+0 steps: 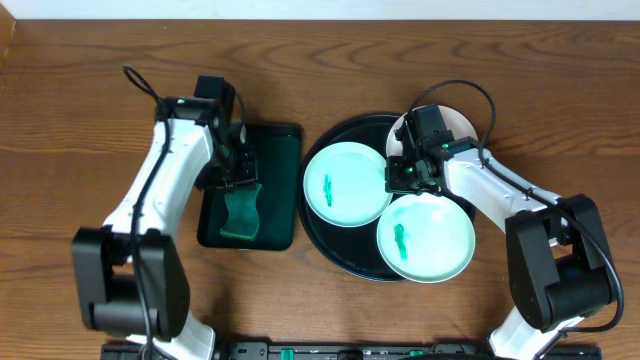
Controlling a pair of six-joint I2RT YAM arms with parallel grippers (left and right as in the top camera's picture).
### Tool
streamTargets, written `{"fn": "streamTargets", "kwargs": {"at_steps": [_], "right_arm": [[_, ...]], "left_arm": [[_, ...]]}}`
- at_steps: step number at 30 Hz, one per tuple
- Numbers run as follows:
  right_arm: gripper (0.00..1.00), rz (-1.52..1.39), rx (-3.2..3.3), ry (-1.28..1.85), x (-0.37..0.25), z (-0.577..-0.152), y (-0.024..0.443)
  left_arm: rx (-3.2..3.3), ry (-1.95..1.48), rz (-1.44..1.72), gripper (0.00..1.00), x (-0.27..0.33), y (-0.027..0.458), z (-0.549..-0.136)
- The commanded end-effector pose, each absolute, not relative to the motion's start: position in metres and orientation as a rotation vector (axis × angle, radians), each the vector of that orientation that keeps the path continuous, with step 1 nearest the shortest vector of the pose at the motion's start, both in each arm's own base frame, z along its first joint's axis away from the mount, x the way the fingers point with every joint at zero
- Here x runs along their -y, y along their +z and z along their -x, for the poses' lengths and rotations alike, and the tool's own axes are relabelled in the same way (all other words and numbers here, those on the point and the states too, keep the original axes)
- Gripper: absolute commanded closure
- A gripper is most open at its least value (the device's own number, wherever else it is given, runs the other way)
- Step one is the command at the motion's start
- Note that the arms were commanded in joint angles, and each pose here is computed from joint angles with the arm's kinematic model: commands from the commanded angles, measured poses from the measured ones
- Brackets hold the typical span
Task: Clean dirty plates on tray and stack at the side
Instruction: 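Lower the left gripper onto the green sponge in the tray, then grasp the green sponge with the left gripper and lift it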
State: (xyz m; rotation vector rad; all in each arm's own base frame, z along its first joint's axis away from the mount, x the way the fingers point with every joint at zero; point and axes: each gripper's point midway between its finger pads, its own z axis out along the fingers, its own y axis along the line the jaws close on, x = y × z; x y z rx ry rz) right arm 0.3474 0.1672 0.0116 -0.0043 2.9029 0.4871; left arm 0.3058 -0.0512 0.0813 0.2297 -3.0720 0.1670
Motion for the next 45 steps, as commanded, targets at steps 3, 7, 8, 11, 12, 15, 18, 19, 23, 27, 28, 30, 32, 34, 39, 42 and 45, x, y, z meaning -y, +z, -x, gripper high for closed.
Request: {"fn": "streamTargets", "kwargs": {"at_steps": [3, 7, 8, 11, 12, 15, 18, 19, 23, 27, 28, 30, 32, 34, 39, 42, 45], "right_arm": [[0.99, 0.007, -2.913, 0.478, -0.169, -0.344, 0.009], [0.99, 0.007, -2.913, 0.478, -0.169, -0.344, 0.009], [0.99, 0.007, -2.913, 0.478, -0.169, -0.344, 0.009], [0.99, 0.007, -2.913, 0.478, -0.169, -0.344, 0.009], [0.99, 0.007, -2.913, 0.478, -0.169, -0.344, 0.009], [0.99, 0.007, -2.913, 0.478, -0.169, -0.344, 0.009], [0.99, 0.006, -2.913, 0.478, -0.168, -0.344, 0.009], [0.99, 0.007, -2.913, 0.478, -0.169, -0.344, 0.009], [0.99, 0.007, -2.913, 0.478, -0.169, -0.344, 0.009], [0.99, 0.006, -2.913, 0.478, -0.168, -0.344, 0.009], [0.99, 0.006, -2.913, 0.478, -0.168, -0.344, 0.009], [0.99, 0.006, -2.913, 0.478, -0.169, -0.344, 0.009], [0.99, 0.007, -2.913, 0.478, -0.169, -0.344, 0.009], [0.99, 0.006, -2.913, 0.478, -0.169, -0.344, 0.009], [0.99, 0.007, -2.913, 0.478, -0.169, -0.344, 0.009], [0.99, 0.008, -2.913, 0.478, -0.169, -0.344, 0.009], [0.99, 0.009, -2.913, 0.478, -0.168, -0.344, 0.009]], "left_arm": [[3.007, 0.038, -0.314, 0.60, 0.039, 0.062, -0.297], [2.986, 0.031, -0.314, 0.60, 0.039, 0.053, -0.290], [2.981, 0.029, -0.324, 0.60, 0.038, 0.049, -0.288], [2.975, 0.027, -0.346, 0.60, 0.038, 0.038, -0.283], [2.979, 0.029, -0.346, 0.60, 0.038, 0.034, -0.283], [2.993, 0.034, -0.347, 0.59, 0.038, 0.022, -0.282], [3.014, 0.071, -0.351, 0.59, 0.041, 0.012, -0.283], [3.021, 0.073, -0.351, 0.59, 0.041, 0.010, -0.284], [3.035, 0.078, -0.352, 0.59, 0.042, 0.008, -0.286], [3.036, 0.078, -0.384, 0.59, 0.041, 0.004, -0.286], [3.038, 0.079, -0.386, 0.59, 0.041, 0.002, -0.285], [3.041, 0.081, -0.391, 0.59, 0.041, -0.002, -0.284], [3.041, 0.080, -0.393, 0.62, 0.041, -0.006, -0.281], [3.034, 0.078, -0.391, 0.68, 0.041, -0.009, -0.278], [3.034, 0.078, -0.390, 0.93, 0.041, -0.008, -0.278], [3.070, 0.090, -0.343, 0.93, 0.041, -0.001, -0.284], [3.162, 0.123, -0.327, 0.93, 0.042, 0.020, -0.296]]}}
